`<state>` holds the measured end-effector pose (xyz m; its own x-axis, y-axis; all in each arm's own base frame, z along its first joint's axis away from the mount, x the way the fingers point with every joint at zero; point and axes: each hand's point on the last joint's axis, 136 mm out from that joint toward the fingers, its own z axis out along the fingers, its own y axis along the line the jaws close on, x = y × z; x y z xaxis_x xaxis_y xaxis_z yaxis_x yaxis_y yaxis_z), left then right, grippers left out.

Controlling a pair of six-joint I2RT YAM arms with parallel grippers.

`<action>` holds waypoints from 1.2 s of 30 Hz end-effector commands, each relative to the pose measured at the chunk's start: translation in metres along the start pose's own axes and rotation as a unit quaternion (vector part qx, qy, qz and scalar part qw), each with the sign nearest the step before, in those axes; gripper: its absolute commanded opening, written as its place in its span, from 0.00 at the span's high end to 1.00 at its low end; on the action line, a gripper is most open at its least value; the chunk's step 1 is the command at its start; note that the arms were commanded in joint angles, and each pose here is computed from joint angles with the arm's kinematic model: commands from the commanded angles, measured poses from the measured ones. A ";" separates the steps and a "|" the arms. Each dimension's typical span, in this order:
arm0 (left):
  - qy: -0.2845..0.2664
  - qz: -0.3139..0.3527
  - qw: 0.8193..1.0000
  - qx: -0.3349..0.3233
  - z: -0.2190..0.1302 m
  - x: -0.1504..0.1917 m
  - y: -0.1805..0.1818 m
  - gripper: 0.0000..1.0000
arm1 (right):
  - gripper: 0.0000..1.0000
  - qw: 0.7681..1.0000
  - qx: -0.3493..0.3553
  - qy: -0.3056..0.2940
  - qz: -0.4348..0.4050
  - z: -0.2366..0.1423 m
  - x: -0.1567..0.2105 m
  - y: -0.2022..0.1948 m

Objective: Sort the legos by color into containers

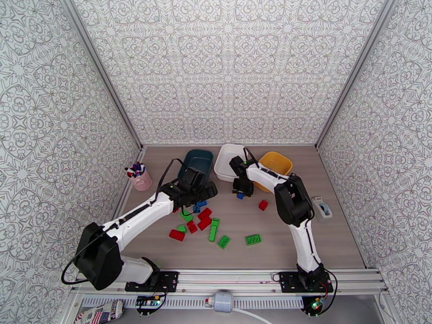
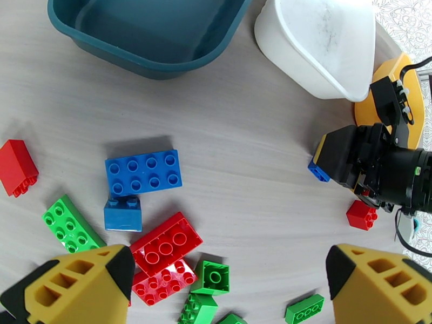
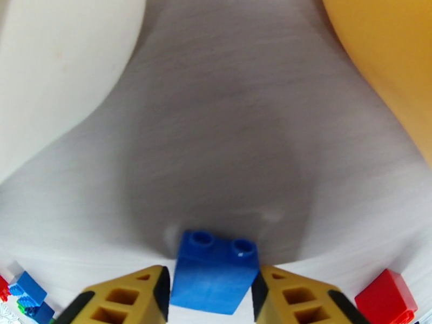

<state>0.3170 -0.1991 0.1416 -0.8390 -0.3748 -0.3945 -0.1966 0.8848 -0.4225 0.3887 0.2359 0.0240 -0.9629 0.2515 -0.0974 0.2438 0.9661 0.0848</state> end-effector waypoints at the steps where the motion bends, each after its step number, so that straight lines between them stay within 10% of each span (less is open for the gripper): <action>1: -0.009 0.001 1.000 0.007 0.000 -0.006 -0.012 0.01 | 0.58 1.000 0.004 0.002 -0.001 -0.005 0.008 -0.010; 19: 0.023 0.054 0.997 0.050 0.027 -0.016 -0.084 0.01 | 0.65 0.995 -0.052 -0.079 -0.022 -0.096 -0.002 -0.019; 36: 0.062 0.142 0.983 0.099 0.058 -0.033 -0.176 0.01 | 0.64 0.988 -0.045 -0.122 0.085 -0.134 -0.094 -0.124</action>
<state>0.4134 -0.3530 0.1848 -0.8896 -0.1493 -0.4317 0.0985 0.8601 -0.5006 0.4238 0.0961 0.1543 -0.8471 0.4309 -0.3111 0.3770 0.8998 0.2197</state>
